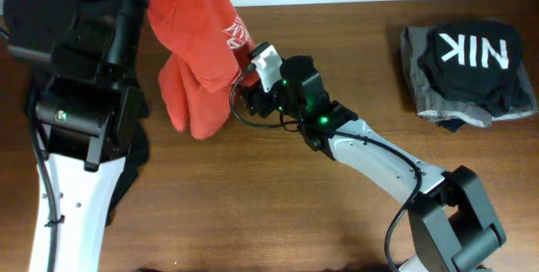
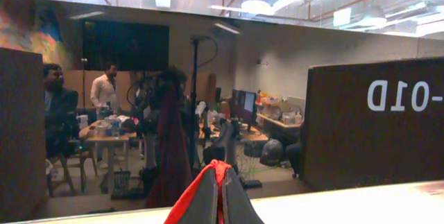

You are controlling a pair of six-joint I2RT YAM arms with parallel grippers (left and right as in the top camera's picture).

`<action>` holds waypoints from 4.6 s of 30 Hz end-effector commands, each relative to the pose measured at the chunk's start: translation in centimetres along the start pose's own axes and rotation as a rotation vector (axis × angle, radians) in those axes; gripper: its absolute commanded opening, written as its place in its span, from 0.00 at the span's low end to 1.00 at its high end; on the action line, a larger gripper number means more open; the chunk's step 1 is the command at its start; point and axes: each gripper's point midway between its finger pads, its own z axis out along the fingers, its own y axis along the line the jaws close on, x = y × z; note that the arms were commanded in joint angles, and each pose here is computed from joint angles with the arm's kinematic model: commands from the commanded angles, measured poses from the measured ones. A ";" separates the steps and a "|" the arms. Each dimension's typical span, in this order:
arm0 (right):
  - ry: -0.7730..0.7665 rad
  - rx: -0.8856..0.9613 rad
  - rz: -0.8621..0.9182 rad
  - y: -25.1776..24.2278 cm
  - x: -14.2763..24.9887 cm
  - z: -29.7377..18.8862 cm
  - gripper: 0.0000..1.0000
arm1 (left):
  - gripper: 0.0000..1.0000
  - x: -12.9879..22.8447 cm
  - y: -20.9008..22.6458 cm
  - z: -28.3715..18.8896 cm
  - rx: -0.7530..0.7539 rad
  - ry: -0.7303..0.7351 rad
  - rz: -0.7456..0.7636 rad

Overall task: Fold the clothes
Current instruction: 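Grasp the hanging orange shirt edge with the right gripper, then spread the shirt with both grippers and lay it flat on the table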

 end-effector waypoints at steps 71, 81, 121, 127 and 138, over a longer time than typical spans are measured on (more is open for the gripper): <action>-0.015 0.228 0.100 -7.5 -5.1 -5.7 0.04 | 0.01 2.0 4.5 -2.1 -0.203 0.149 0.035; 0.102 0.317 0.051 -9.7 -12.3 -17.4 0.04 | 0.01 2.3 8.1 -2.6 -0.290 0.173 0.063; 0.188 0.329 -0.002 -7.8 -17.5 -25.8 0.04 | 0.01 -1.9 8.0 -9.5 -0.311 0.201 0.170; 0.250 0.395 0.062 -13.5 -15.4 -22.1 0.04 | 0.01 4.6 8.7 -4.6 -0.308 0.323 0.185; 0.407 0.347 0.262 -23.2 -6.9 -15.3 0.04 | 0.01 15.5 8.6 0.4 -0.256 0.524 0.195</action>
